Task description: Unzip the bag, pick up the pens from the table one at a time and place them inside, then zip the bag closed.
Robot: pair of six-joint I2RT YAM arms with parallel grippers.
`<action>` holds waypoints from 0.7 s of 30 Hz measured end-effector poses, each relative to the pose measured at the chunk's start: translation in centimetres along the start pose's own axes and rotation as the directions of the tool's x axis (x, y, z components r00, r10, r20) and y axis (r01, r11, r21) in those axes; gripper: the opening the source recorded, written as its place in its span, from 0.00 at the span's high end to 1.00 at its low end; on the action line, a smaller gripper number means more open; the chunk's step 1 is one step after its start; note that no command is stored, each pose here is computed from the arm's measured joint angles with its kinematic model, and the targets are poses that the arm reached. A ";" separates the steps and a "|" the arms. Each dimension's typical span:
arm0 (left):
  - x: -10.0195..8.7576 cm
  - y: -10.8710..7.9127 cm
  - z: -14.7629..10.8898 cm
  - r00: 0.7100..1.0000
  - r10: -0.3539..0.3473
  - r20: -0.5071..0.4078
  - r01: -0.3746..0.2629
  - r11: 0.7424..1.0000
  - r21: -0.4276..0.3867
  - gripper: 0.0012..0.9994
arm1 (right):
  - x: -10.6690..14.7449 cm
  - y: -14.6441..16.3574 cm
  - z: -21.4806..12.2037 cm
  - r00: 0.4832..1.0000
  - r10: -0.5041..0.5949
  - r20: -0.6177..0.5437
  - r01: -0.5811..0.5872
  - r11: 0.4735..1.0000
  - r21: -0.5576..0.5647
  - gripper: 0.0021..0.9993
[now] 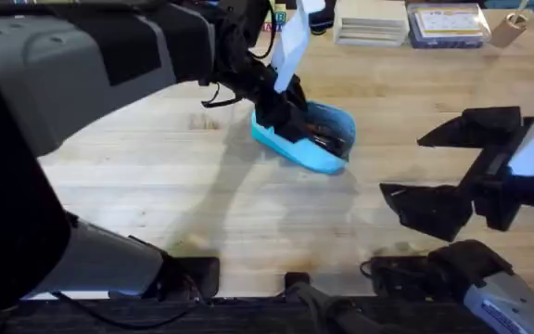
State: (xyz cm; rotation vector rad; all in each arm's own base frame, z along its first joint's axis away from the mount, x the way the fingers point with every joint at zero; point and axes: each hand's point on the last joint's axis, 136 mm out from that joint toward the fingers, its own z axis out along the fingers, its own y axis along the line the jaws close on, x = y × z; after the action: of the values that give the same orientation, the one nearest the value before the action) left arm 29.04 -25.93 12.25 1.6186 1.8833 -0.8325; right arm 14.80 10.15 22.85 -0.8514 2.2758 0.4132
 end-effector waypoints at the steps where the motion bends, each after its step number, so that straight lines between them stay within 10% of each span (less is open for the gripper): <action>1: 0.0 0.0 0.0 1.000 0.000 0.000 0.000 1.000 0.001 0.30 | 0.0 0.0 0.0 1.000 0.000 0.000 0.000 1.000 0.000 0.00; 4: 0.0 0.0 0.0 1.000 -0.001 0.002 0.001 1.000 0.002 0.02 | 0.0 0.0 0.0 1.000 0.000 0.000 0.000 1.000 0.000 0.00; 21: -1.0 0.5 -0.5 0.999 -0.034 0.014 0.034 0.999 -0.013 0.01 | 0.0 0.0 0.0 1.000 0.000 0.000 0.000 1.000 0.000 0.00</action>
State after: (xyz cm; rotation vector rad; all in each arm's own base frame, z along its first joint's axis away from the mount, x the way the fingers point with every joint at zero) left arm 29.65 -26.22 13.27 1.5731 1.9081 -0.8418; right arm 14.80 10.15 22.85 -0.8515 2.2758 0.4128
